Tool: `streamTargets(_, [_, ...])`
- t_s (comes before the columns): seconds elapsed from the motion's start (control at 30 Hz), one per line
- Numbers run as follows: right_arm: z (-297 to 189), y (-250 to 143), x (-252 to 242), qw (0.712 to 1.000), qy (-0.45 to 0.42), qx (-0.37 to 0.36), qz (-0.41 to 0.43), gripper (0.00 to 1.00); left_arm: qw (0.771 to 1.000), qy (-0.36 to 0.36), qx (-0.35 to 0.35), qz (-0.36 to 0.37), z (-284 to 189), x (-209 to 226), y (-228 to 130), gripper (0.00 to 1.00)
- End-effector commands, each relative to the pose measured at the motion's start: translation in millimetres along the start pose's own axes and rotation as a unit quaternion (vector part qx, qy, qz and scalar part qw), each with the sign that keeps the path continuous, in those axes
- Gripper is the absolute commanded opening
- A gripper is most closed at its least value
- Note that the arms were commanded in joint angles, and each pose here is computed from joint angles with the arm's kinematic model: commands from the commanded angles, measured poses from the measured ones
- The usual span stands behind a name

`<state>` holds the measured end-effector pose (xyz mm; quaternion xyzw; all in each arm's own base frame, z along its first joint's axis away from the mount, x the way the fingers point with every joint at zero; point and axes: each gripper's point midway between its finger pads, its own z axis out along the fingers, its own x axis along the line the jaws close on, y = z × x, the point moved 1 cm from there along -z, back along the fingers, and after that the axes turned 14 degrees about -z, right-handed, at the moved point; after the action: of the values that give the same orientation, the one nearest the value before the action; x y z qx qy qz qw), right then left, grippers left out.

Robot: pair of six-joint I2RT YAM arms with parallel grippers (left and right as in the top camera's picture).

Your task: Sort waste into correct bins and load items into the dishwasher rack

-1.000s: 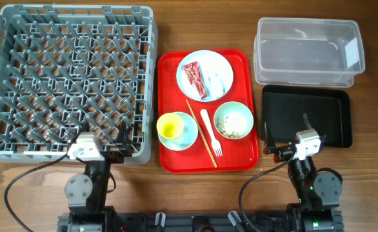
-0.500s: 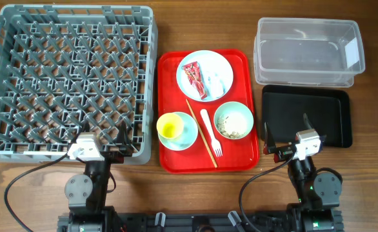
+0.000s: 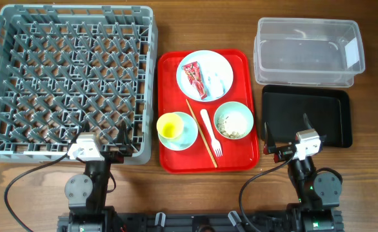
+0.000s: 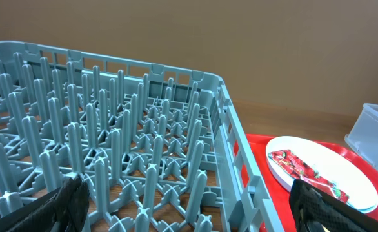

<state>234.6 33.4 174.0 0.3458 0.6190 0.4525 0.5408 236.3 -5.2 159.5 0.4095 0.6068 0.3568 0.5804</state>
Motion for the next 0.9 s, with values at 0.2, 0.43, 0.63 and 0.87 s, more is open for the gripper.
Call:
streamTargets(0.2, [0.1, -0.8, -2.5, 1.000, -0.008, 0.002, 0.004, 1.00, 1.000, 0.001, 0.001, 0.008, 0.0, 1.0, -1.8, 1.00])
streamTargets(0.43, [0.1, -0.8, -2.5, 1.000, -0.008, 0.002, 0.004, 1.00, 1.000, 0.001, 0.001, 0.008, 0.0, 1.0, -1.8, 1.00])
streamTargets(0.63, [0.1, -0.6, -2.6, 1.000, -0.008, 0.002, -0.006, 1.00, 1.000, 0.002, 0.000, 0.010, 0.0, 1.2, -1.3, 1.00])
streamTargets(0.87, [0.0, -0.9, -3.3, 1.000, -0.010, 0.002, 0.007, 1.00, 1.000, -0.001, 0.000, 0.007, 0.0, 0.2, -1.3, 1.00])
